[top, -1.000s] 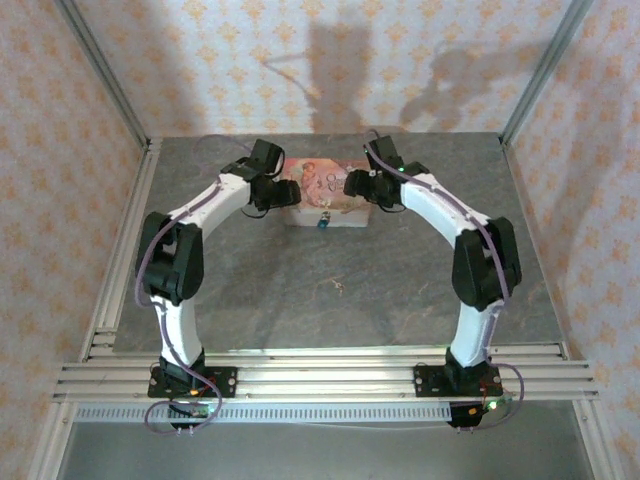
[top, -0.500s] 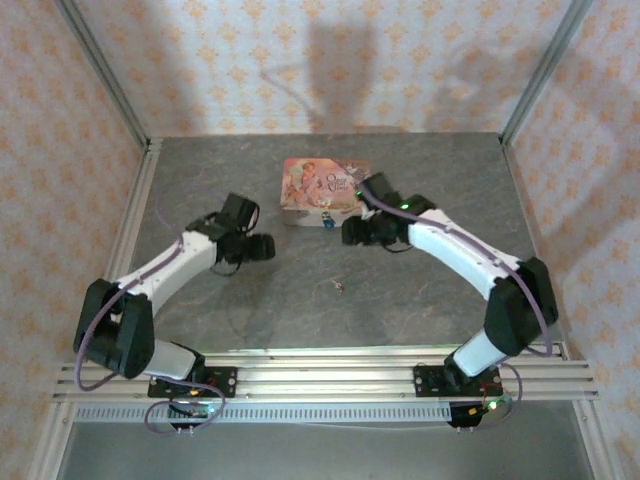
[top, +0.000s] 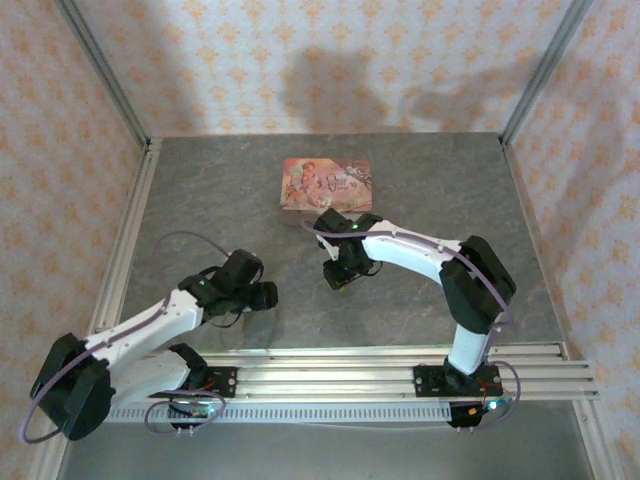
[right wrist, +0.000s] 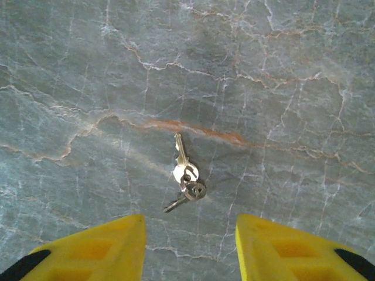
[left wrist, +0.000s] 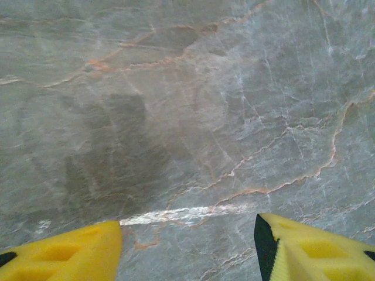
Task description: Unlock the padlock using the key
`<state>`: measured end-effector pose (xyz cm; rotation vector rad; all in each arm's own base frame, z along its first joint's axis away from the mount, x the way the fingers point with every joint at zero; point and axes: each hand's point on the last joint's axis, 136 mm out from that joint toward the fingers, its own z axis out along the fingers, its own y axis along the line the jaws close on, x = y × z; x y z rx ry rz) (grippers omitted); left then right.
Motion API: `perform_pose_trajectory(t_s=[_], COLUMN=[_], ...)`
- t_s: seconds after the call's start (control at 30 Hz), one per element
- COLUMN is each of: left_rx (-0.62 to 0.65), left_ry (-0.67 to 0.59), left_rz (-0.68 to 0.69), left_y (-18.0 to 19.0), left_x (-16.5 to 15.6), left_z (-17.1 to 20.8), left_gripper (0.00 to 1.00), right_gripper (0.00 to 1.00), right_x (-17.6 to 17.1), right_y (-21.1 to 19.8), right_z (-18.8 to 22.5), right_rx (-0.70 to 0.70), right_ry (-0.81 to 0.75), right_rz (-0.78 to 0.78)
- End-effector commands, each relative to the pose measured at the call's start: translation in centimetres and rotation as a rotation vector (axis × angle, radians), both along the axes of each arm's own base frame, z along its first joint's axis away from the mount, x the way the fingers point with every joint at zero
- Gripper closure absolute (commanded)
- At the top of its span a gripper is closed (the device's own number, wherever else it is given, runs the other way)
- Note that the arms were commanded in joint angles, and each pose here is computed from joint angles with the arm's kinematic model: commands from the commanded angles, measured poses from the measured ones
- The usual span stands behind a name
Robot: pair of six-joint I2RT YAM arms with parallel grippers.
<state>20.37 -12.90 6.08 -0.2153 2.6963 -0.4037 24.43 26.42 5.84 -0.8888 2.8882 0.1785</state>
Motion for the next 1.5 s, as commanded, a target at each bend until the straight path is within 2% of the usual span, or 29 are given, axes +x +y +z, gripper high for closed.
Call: perform_pose_trajectory(t_s=[0.0, 0.17, 0.73, 0.83, 0.97, 1.2, 1.47], left_rx=[0.027, -0.001, -0.01, -0.008, -0.004, -0.031, -0.107], left_ry=[-0.041, -0.052, -0.058, -0.055, -0.053, -0.099, -0.1], left_rz=[0.072, 0.107, 0.139, 0.142, 0.145, 0.13, 0.074], left_y=[1.6, 2.1, 2.6, 2.6, 2.6, 2.1, 0.6], left_x=[-0.3, -1.1, -1.3, -1.3, -1.2, -0.6, -0.7], left_z=[0.3, -0.1, -0.5, -0.5, -0.5, 0.5, 1.7], left_gripper=[0.38, 0.38, 0.38, 0.38, 0.38, 0.35, 0.4], right_gripper=[0.57, 0.59, 0.65, 0.7, 0.83, 1.0, 1.0], right_x=[0.3, 0.0, -0.7, -1.0, -1.1, -0.7, -0.7], right_y=[-0.4, -0.4, -0.1, -0.3, -0.9, -1.5, -0.2], right_z=[-0.7, -1.7, -4.1, -4.5, -5.1, -4.7, -2.3], right_rx=[-0.069, -0.109, -0.138, -0.17, -0.213, -0.207, -0.054], right_ry=[-0.007, 0.003, 0.036, 0.037, 0.023, -0.04, -0.128], right_rz=[0.073, 0.136, 0.183, 0.194, 0.2, 0.196, 0.2])
